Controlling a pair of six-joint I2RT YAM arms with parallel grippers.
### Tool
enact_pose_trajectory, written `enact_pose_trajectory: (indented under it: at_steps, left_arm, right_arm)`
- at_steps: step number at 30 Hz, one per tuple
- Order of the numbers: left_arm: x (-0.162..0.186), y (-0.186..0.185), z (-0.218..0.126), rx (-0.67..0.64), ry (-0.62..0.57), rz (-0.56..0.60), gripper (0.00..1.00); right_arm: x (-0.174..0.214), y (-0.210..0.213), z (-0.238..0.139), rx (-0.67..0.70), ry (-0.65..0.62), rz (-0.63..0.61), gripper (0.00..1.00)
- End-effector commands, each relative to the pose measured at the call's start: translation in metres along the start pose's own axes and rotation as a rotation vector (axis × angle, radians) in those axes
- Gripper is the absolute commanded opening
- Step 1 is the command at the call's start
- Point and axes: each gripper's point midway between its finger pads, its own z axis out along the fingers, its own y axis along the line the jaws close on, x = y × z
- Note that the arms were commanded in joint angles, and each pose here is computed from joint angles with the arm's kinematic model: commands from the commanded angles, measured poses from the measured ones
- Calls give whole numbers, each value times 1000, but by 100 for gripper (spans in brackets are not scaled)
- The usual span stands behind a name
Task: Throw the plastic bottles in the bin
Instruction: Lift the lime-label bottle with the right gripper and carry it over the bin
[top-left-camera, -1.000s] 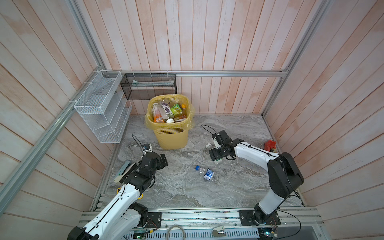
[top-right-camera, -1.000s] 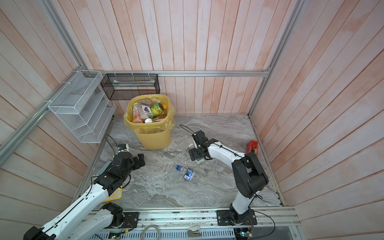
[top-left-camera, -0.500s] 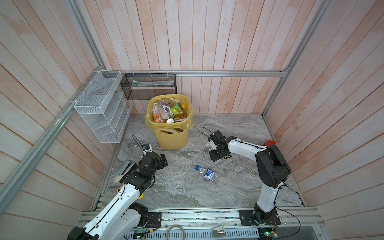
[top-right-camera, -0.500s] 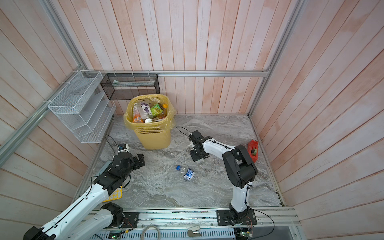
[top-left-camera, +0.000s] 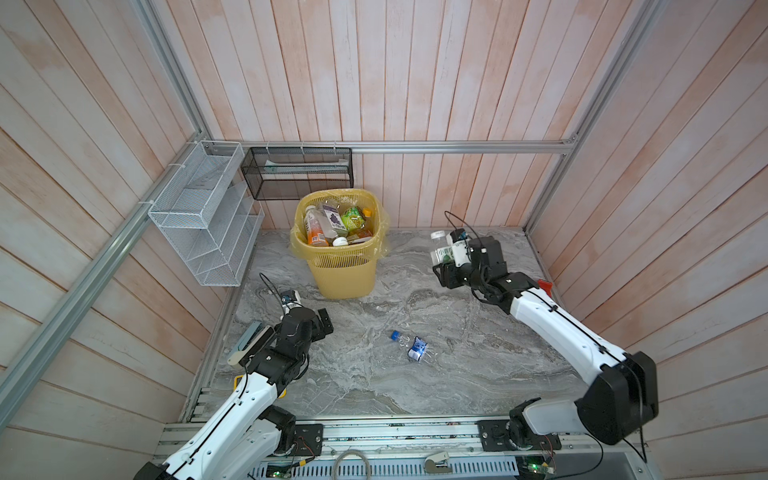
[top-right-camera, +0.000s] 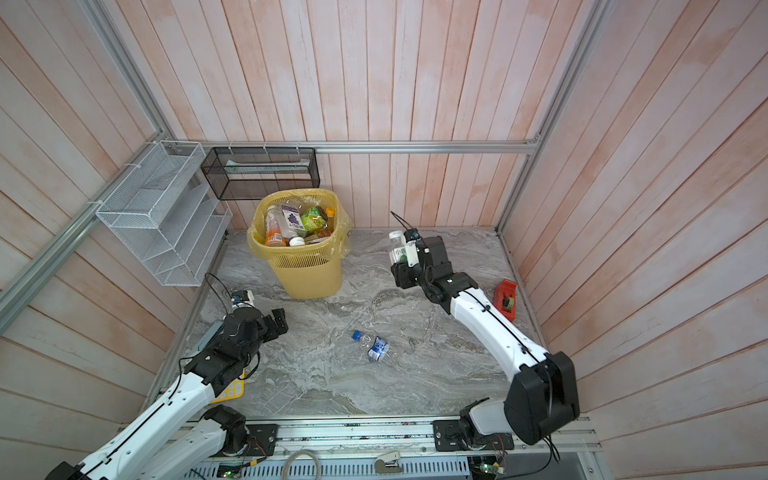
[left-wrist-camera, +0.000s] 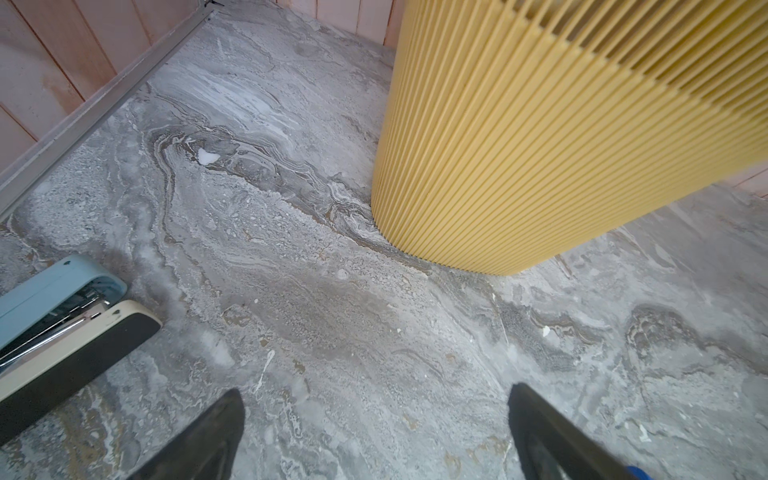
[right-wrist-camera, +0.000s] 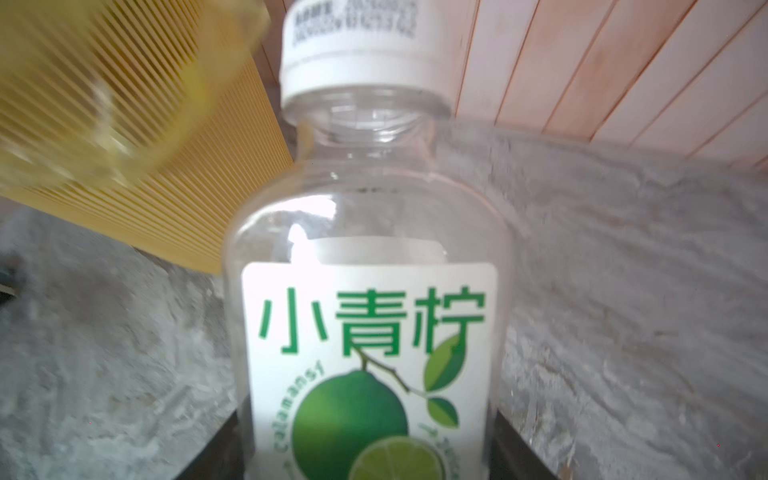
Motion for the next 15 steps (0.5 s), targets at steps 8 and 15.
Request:
enact_pose_trajectory:
  at_steps: [8,15]
  left_arm:
    - [-5,-3,0,8,-18,8,100]
    - [-3,-6,1,10,-1,23,100]
  right_arm:
    - [-203,91,-90,-442,-619,70,46]
    - [-176,174,31,-538,-297,0,48]
